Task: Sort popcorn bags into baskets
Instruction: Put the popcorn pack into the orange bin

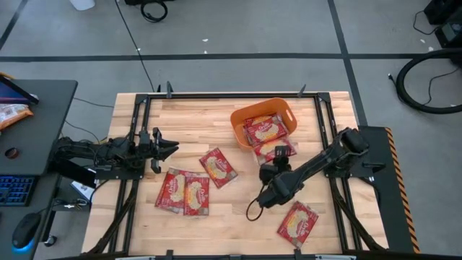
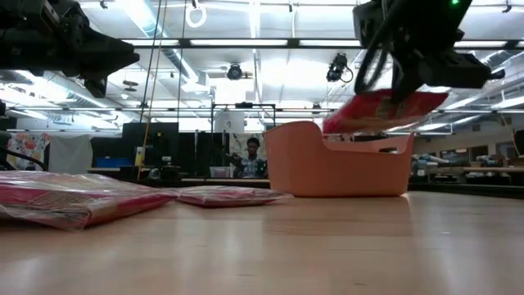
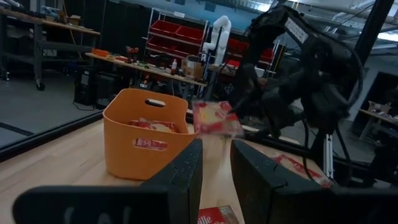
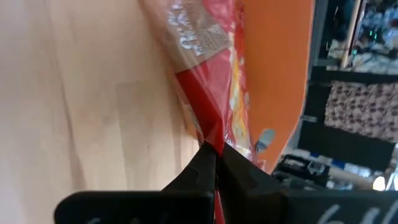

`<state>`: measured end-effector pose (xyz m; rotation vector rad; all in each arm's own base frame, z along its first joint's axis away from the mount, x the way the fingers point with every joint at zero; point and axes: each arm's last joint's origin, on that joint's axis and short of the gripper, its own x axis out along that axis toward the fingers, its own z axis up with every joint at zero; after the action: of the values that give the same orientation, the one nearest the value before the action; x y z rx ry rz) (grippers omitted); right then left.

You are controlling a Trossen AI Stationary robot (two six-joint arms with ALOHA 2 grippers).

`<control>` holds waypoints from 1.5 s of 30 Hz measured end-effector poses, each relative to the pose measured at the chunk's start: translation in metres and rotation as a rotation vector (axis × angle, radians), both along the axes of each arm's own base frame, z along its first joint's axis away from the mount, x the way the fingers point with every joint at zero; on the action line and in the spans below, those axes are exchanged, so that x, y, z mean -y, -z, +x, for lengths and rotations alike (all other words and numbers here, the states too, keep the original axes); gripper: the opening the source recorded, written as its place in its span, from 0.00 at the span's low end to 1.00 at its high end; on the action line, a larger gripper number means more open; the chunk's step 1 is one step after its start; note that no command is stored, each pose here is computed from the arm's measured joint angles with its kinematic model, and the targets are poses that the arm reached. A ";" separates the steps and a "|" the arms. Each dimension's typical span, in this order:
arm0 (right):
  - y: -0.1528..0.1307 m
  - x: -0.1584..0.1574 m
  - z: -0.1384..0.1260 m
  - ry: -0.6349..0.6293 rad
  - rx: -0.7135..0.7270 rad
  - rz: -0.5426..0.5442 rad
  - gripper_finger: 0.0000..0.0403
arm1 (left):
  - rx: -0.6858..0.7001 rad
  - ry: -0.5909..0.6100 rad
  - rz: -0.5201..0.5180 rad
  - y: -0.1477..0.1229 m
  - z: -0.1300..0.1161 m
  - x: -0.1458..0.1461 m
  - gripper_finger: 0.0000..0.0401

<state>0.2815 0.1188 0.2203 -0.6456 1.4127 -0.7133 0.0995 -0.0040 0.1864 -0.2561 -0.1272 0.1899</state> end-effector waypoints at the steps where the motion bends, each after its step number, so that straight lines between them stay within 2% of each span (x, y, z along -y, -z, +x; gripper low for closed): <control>1: -0.004 0.004 -0.001 0.013 0.026 0.004 0.02 | -0.001 0.000 0.000 0.000 0.000 0.000 0.22; 7: -0.027 0.026 -0.014 0.054 0.144 -0.024 0.02 | 0.002 -0.001 0.003 0.000 0.000 0.000 0.22; 11: -0.033 0.040 -0.019 0.038 0.164 -0.077 0.03 | 0.001 -0.006 0.002 0.000 0.000 0.000 0.22; 19: -0.006 0.062 -0.016 -0.074 0.068 -0.100 0.03 | 0.001 -0.007 0.004 0.000 0.000 0.000 0.22; 26: 0.017 0.090 -0.010 -0.068 0.029 -0.082 0.03 | 0.001 -0.007 0.005 0.000 0.000 0.000 0.22; 31: 0.022 0.110 0.003 -0.062 0.067 -0.042 0.06 | 0.001 -0.008 0.005 0.000 0.000 0.000 0.22; 38: 0.027 0.134 0.010 -0.015 0.106 0.183 0.18 | 0.001 -0.008 0.005 0.000 0.000 0.000 0.22; 45: 0.009 0.124 0.014 -0.047 0.073 0.191 0.29 | -0.002 -0.008 0.007 0.000 0.000 0.000 0.22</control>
<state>0.2953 -0.0054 0.2116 -0.4971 1.3743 -0.5519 0.0995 -0.0038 0.1864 -0.2485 -0.1272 0.1977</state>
